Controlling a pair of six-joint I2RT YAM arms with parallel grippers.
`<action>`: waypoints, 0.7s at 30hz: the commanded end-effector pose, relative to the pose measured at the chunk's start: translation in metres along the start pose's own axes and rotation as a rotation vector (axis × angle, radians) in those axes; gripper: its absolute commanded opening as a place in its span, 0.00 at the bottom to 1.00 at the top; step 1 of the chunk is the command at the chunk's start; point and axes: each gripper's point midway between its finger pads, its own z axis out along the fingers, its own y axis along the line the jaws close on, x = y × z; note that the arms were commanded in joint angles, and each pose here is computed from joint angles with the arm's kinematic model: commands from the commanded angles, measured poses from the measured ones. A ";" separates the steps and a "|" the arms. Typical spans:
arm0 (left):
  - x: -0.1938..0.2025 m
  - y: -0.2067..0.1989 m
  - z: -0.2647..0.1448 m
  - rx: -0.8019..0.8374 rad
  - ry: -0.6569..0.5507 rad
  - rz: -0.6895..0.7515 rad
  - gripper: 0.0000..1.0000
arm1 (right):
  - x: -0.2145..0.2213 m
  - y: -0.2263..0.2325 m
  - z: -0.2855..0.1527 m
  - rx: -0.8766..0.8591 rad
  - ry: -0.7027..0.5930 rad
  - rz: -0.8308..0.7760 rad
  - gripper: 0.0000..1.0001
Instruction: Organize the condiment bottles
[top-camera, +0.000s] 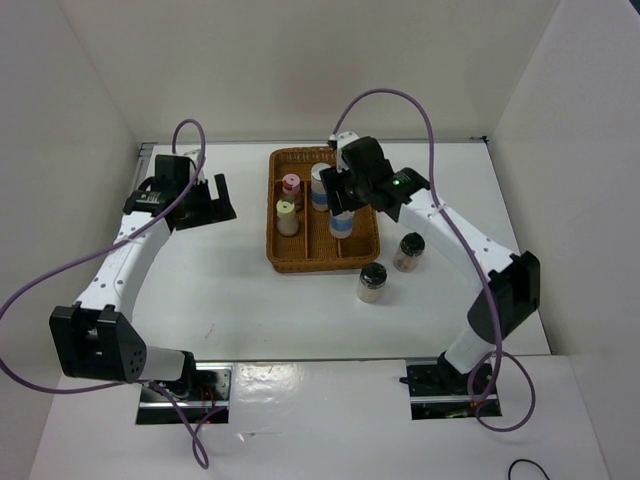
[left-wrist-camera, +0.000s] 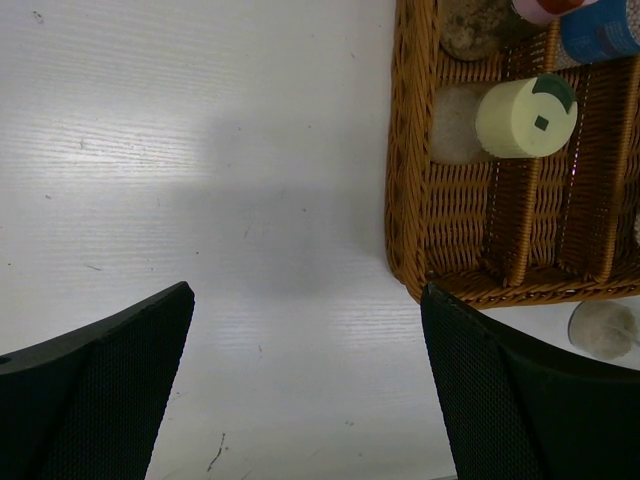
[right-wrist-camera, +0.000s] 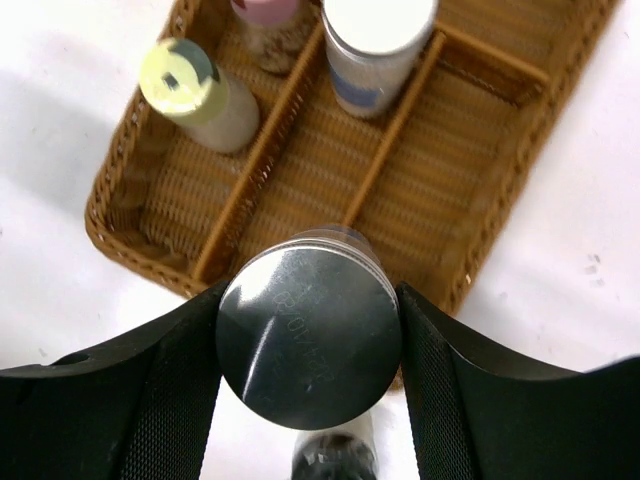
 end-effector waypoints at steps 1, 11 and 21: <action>-0.021 -0.004 0.000 0.017 -0.055 0.028 1.00 | -0.068 0.014 0.001 -0.063 -0.190 -0.012 0.46; -0.032 -0.003 0.008 0.009 -0.053 0.032 1.00 | -0.066 0.017 0.053 -0.046 -0.160 -0.023 0.46; -0.035 -0.003 0.017 0.014 -0.036 0.049 1.00 | -0.044 0.022 0.087 -0.063 -0.100 -0.018 0.46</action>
